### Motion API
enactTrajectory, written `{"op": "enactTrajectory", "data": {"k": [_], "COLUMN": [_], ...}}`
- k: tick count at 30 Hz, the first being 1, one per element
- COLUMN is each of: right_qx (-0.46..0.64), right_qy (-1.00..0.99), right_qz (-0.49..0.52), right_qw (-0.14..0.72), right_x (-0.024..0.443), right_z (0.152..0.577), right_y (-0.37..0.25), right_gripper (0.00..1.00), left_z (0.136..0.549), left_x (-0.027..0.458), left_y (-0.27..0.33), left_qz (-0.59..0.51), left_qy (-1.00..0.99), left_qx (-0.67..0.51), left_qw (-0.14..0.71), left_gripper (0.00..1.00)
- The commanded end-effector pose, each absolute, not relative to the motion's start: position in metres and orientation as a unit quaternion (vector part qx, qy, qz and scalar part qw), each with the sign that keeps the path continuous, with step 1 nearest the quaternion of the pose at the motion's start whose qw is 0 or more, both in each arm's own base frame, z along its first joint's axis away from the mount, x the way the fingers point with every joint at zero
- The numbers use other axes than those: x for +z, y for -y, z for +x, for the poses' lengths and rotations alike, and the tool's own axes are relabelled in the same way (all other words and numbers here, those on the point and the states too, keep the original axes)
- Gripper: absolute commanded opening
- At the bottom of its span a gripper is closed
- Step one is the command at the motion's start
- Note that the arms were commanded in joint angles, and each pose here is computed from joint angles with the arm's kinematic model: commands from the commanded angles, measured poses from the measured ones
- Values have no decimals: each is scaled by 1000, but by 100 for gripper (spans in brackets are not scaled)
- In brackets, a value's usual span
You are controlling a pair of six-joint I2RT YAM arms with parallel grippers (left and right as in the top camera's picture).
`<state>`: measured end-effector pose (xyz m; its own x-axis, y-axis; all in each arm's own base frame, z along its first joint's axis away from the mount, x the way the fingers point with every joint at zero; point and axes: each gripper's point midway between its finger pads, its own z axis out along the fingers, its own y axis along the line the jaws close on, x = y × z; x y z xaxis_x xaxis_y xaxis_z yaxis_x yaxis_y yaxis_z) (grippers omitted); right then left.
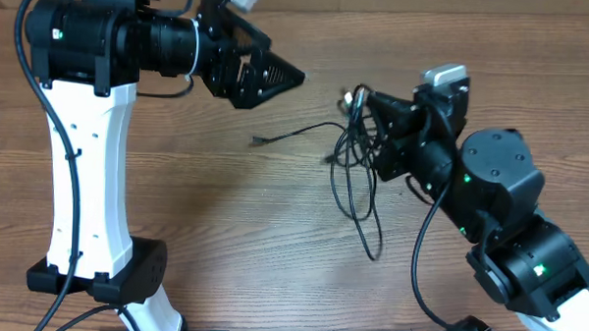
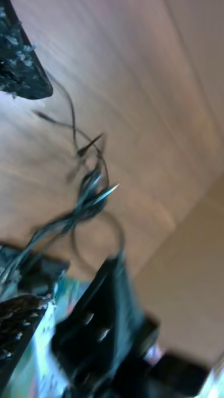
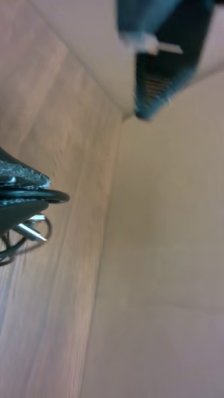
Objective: Untangle cables
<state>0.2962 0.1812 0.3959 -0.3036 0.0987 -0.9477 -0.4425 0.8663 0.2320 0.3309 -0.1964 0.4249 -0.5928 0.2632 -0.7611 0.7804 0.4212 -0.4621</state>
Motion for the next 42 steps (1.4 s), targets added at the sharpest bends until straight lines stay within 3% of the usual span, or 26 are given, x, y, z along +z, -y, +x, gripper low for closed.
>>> {"op": "enactTrajectory", "data": {"k": [1, 8, 14, 21, 32, 42], "right_qx": [208, 209, 263, 338, 363, 359], "right_qy": [-757, -742, -732, -722, -683, -689], "right_qz": [-86, -73, -115, -141, -162, -163], "right_qw": [614, 632, 618, 587, 613, 608], "right_x": [418, 443, 451, 458, 508, 505], "right_z": [302, 308, 296, 278, 253, 254], "right_y": [-156, -129, -147, -168, -168, -168], "right_gripper": [4, 4, 4, 4, 4, 4], "left_z": [314, 329, 354, 374, 353, 340], "left_x": [420, 367, 373, 403, 405, 413], "left_y": [211, 207, 224, 245, 260, 270], "left_qz": [406, 534, 577, 528, 559, 567], "left_qy": [-741, -755, -722, -718, -682, -657], "left_qx": [-442, -234, -144, -175, -234, -280], "left_qw": [300, 300, 352, 419, 409, 410], "left_gripper": [100, 100, 100, 100, 100, 100]}}
